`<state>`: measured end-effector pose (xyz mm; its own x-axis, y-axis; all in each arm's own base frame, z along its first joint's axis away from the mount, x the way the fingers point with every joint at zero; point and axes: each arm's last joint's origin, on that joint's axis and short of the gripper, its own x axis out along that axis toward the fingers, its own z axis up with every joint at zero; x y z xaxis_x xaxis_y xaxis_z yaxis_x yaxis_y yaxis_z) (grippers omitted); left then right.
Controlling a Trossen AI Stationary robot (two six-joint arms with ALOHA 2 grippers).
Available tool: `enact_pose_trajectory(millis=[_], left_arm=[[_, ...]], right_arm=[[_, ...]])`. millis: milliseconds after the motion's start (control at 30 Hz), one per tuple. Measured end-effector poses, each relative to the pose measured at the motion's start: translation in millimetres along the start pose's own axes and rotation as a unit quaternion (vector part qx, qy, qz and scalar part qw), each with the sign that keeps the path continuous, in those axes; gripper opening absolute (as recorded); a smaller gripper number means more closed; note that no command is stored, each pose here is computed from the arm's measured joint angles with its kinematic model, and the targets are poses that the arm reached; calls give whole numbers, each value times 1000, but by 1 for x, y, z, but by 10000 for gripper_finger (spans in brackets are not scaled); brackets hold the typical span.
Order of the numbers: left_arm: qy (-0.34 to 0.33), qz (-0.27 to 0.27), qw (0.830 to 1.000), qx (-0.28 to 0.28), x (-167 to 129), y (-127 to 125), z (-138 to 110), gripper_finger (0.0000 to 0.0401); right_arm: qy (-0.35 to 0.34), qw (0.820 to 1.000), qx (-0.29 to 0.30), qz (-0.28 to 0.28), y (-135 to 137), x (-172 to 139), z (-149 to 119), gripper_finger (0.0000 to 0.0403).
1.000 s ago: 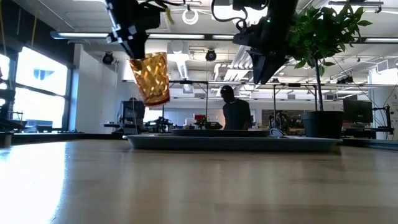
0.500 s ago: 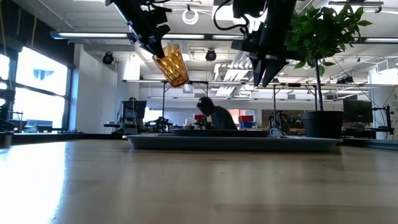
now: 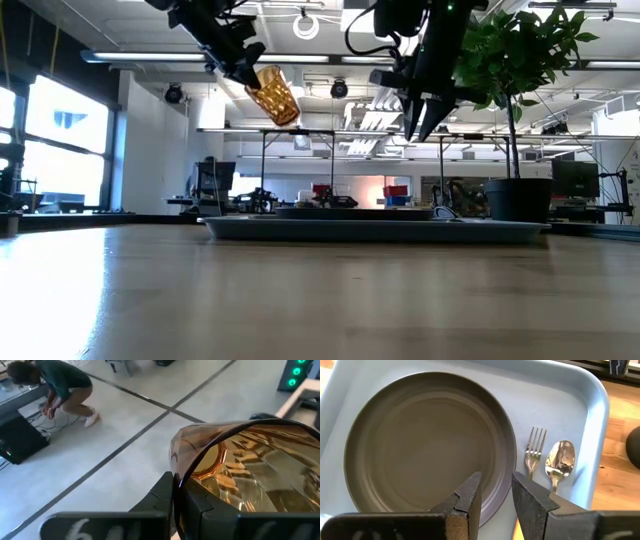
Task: Pick and place plate/cup/fork/spoon on tray
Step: Put the brown cup on the blue tray
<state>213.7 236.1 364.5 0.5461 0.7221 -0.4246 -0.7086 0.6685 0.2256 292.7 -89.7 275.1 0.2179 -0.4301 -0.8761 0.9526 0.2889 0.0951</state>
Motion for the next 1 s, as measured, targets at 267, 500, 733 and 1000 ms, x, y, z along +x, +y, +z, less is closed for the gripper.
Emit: enact_pose_trajectory(millis=[267, 500, 733, 1000], left_arm=[[42, -13, 999, -17, 21, 18, 20, 7], [131, -60, 989, -21, 45, 13, 13, 7], [221, -113, 968, -39, 74, -3, -13, 7], [305, -138, 942, -36, 97, -24, -37, 7]], right_arm=[[-1, 1000, 21, -4, -4, 2, 5, 99], [-1, 1000, 24, -3, -4, 3, 6, 99], [1, 1000, 31, -2, -4, 3, 6, 99], [5, 999, 33, 1, -4, 3, 6, 99]])
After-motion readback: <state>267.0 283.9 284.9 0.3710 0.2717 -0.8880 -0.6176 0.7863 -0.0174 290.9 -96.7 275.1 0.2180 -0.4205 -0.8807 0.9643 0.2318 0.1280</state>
